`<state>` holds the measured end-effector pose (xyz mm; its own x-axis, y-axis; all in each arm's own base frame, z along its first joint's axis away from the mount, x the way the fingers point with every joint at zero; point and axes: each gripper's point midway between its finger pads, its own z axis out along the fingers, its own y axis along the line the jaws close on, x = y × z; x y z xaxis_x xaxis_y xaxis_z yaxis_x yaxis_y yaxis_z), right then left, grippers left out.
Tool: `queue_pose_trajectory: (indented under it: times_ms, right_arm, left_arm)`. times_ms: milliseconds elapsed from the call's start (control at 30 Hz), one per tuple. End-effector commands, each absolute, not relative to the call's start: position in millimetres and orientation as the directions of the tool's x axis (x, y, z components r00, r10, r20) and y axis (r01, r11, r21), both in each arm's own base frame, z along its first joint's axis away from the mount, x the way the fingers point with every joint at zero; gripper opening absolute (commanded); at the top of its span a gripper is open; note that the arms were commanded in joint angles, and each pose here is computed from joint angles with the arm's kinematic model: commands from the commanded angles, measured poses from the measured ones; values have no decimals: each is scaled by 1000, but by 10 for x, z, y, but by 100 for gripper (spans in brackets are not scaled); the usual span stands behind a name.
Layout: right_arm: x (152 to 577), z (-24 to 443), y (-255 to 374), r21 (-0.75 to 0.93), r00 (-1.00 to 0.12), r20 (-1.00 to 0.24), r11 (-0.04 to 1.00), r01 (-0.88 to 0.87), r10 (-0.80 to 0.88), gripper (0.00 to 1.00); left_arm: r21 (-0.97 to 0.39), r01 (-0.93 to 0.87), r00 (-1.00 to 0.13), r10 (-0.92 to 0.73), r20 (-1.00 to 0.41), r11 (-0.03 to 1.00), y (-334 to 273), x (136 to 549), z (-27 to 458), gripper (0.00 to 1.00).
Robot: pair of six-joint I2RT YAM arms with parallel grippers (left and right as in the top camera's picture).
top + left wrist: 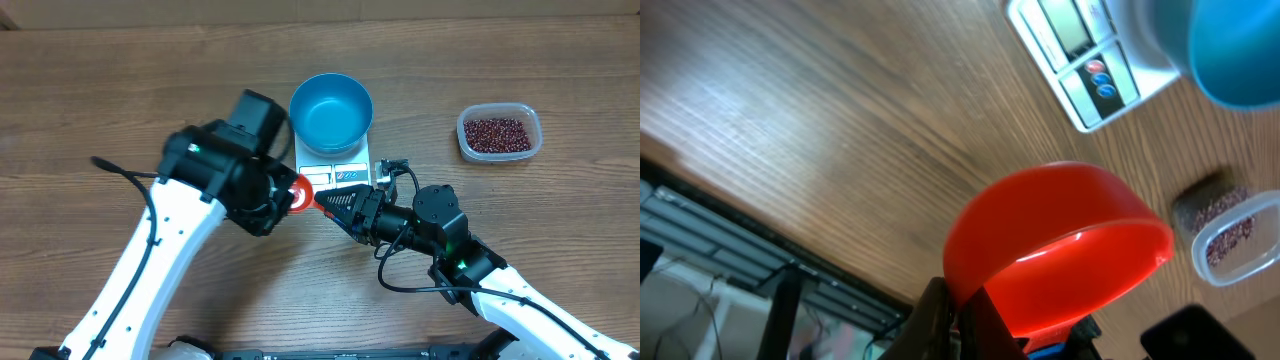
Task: Scoop item into bowl and weigh 150g on scale
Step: 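Close the right gripper on the blue handle near the left gripper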
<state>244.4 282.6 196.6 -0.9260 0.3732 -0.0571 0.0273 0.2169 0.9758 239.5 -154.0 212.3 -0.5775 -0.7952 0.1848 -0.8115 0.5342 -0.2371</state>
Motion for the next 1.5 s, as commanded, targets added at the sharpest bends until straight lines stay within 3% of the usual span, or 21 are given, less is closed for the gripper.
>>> queue_pose_trajectory:
  times_ms: [0, 167, 367, 600, 700, 867, 1033, 1067, 1167, 1233, 1467]
  right_arm:
    - [2479, 2033, 2839, 963, -916, -180, 255, -89, 359, 60]
    - [2498, 2032, 2831, 932, -893, -300, 302, -200, 335, 60]
    - [2502, 2018, 2826, 888, -863, -410, 348, -302, 295, 59]
    - [2512, 1969, 2817, 843, -882, -416, 458, -283, 222, 56]
    - [2505, 1975, 2780, 812, -895, -406, 522, -260, 186, 55]
    - [2417, 1940, 2751, 803, -921, -360, 553, -223, 150, 55]
    - [2311, 1964, 2801, 827, -939, -325, 515, -226, 109, 55]
    - [2298, 1970, 2808, 830, -941, -323, 510, -228, 103, 56]
    - [2298, 1958, 2809, 829, -942, -320, 512, -226, 103, 82]
    - [2304, 1959, 2813, 829, -941, -321, 511, -226, 104, 84]
    - [2363, 1900, 2823, 874, -965, -134, 486, -7, 226, 59]
  left_arm:
    - [-270, -781, -621, -748, 237, 563, -1328, 2403, 2180, 4]
    - [-388, -711, -698, -659, 282, 586, -978, 2372, 2356, 4]
    - [-493, -674, -694, -700, 168, 550, -465, 2237, 2608, 4]
    - [-566, -611, -667, -745, -9, 554, -300, 2021, 2887, 4]
    - [-589, -620, -627, -778, -24, 518, -304, 1992, 2916, 4]
    - [-632, -645, -579, -814, 37, 430, -363, 2048, 2697, 4]
    - [-704, -623, -645, -734, 214, 342, -662, 2107, 2330, 5]
    - [-702, -628, -647, -726, 232, 335, -683, 2102, 2260, 4]
    - [-673, -671, -624, -727, 287, 311, -717, 2084, 2030, 4]
    - [-660, -689, -612, -727, 311, 298, -745, 2081, 1948, 5]
    - [-667, -680, -617, -730, 293, 306, -844, 2183, 1928, 5]
